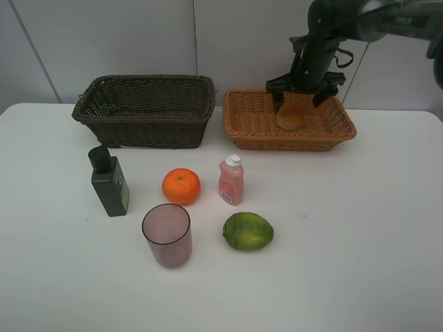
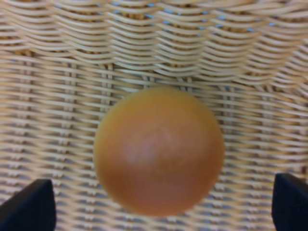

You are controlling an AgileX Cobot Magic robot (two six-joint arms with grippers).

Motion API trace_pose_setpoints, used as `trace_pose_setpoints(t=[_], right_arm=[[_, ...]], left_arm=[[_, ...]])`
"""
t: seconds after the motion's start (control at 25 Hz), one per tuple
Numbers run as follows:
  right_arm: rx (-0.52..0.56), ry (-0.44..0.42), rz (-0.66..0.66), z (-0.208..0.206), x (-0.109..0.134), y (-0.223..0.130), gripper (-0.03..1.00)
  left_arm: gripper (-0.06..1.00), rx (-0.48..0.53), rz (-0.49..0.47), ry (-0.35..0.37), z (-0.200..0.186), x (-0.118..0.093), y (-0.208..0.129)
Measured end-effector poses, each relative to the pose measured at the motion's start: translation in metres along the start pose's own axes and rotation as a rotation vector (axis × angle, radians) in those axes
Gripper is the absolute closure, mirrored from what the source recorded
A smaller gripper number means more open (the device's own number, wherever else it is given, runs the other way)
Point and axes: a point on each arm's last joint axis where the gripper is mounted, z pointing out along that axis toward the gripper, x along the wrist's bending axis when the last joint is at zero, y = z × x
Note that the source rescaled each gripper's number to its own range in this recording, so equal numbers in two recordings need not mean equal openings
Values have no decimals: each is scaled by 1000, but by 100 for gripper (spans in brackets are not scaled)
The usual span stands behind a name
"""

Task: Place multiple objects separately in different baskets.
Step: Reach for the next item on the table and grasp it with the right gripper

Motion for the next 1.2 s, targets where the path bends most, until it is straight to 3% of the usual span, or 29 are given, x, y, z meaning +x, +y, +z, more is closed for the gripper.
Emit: trace_pose_setpoints(t=[0.52, 1.2], right_arm=[[18, 22, -33, -89, 20, -7, 0], [-97, 102, -131, -161, 75, -21, 0]], left_arm=[[-6, 0, 0, 0, 0, 0, 0], [-6, 0, 0, 0, 0, 0, 0]])
